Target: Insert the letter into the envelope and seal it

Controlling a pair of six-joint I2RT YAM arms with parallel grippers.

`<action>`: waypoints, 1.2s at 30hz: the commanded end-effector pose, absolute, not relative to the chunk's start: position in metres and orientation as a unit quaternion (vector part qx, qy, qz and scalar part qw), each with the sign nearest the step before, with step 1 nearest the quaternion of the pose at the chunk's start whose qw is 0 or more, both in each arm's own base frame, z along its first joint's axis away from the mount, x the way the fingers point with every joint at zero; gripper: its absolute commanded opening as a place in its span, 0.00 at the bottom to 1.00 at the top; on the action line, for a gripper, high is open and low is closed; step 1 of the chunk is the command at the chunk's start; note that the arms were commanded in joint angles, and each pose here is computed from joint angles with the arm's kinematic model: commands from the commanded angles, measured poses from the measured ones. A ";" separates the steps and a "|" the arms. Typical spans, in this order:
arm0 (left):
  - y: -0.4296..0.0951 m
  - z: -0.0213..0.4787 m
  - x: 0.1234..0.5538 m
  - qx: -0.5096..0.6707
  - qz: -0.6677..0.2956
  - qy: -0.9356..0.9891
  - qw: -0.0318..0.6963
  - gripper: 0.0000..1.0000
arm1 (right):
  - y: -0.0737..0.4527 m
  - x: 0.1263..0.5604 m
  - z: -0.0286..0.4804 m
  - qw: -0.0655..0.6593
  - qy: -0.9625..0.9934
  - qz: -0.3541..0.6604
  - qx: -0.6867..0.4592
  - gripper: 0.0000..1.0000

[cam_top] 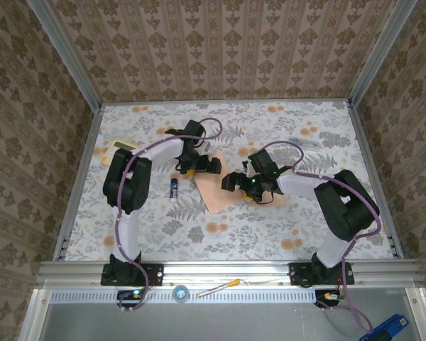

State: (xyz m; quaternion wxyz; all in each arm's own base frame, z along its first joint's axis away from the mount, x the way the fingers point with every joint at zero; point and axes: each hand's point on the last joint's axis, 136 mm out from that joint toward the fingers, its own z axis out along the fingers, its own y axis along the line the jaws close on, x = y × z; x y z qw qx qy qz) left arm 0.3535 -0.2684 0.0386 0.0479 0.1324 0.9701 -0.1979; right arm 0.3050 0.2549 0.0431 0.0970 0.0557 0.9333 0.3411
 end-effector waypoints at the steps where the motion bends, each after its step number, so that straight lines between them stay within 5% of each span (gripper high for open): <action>1: -0.293 0.065 0.341 0.146 -0.278 0.948 0.044 1.00 | 0.245 0.292 0.019 0.064 0.945 0.314 0.066 1.00; 36: -0.297 0.145 0.343 0.077 -0.488 0.867 0.060 1.00 | 0.244 0.290 0.014 0.060 0.946 0.312 0.069 1.00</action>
